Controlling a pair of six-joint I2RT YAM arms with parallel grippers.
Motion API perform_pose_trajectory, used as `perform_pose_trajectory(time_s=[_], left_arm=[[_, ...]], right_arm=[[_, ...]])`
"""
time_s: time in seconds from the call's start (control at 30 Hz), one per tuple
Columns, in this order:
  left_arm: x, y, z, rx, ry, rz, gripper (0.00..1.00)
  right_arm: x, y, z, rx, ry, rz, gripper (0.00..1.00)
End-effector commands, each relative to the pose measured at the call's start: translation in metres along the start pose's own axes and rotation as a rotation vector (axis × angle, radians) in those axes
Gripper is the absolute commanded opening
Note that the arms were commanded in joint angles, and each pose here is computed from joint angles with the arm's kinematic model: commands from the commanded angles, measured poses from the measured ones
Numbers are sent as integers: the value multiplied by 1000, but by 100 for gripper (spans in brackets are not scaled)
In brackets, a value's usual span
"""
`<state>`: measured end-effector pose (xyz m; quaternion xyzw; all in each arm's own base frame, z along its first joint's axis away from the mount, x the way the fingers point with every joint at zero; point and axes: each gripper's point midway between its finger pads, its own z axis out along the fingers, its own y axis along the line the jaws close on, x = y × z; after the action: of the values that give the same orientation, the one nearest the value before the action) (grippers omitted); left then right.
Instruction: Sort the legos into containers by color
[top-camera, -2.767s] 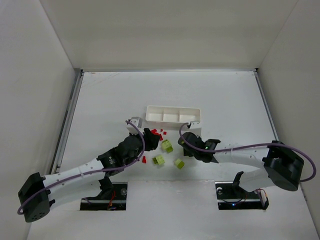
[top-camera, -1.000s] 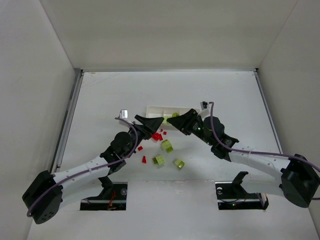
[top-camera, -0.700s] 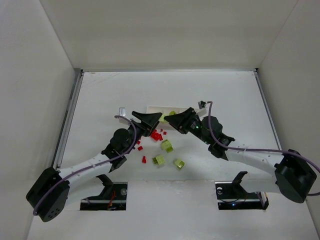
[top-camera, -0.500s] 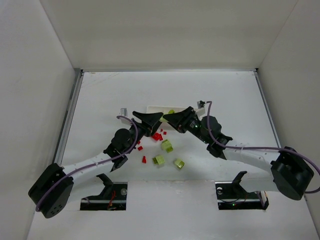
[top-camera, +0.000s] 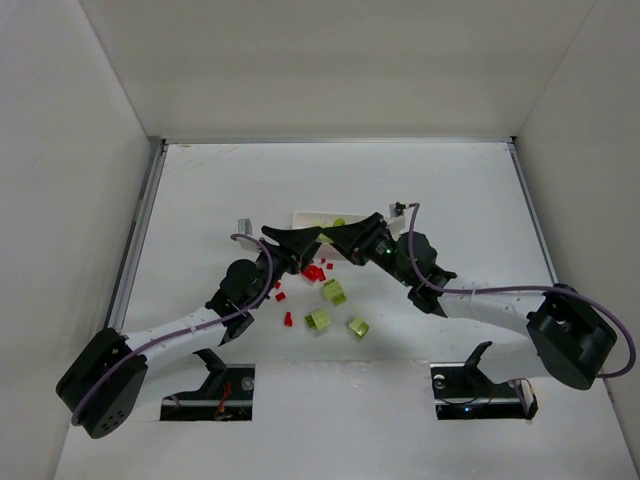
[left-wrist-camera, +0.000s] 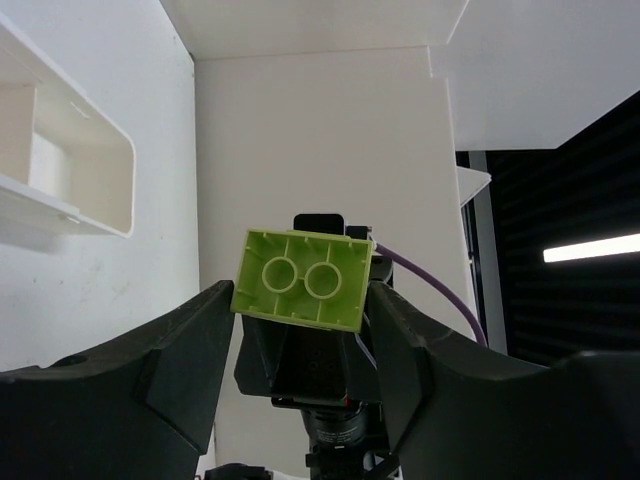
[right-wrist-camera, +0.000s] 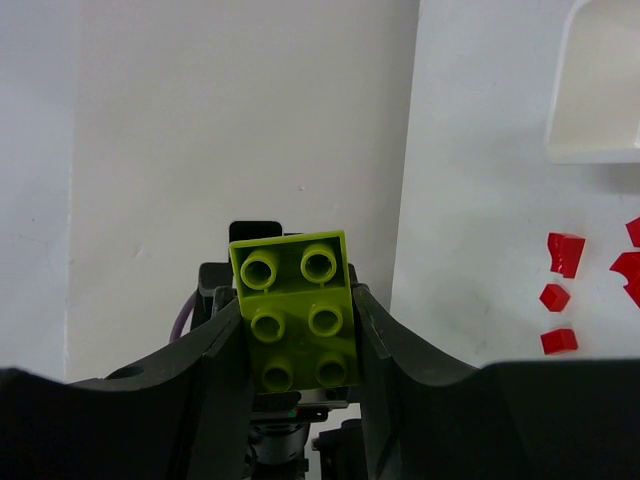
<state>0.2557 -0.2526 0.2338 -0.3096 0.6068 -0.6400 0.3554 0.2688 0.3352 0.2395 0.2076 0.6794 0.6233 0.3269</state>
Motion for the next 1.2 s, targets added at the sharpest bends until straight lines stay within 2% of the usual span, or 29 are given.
perform_pose_trajectory(time_s=[0.0,0.17,0.47,0.8,0.93,1.17], left_arm=[[-4,-22,-3,87,-14,-6,52],[-2,-18,-1,80,-13,17,54],[-8,-19,-3,88,-41,106,34],[-27,-3,-5,15,-94,238,29],[-43,15,7,-101,-122,366,31],[-59,57,46,-372,-104,628,32]], right_arm=[[-3,28,2,-104,-11,24,23],[0,28,2,-108,1,28,23],[0,23,-5,-98,1,27,23],[-13,15,-25,-80,-38,-9,23],[-23,-1,-32,-18,-66,-80,23],[-41,-37,-45,183,-133,-309,23]])
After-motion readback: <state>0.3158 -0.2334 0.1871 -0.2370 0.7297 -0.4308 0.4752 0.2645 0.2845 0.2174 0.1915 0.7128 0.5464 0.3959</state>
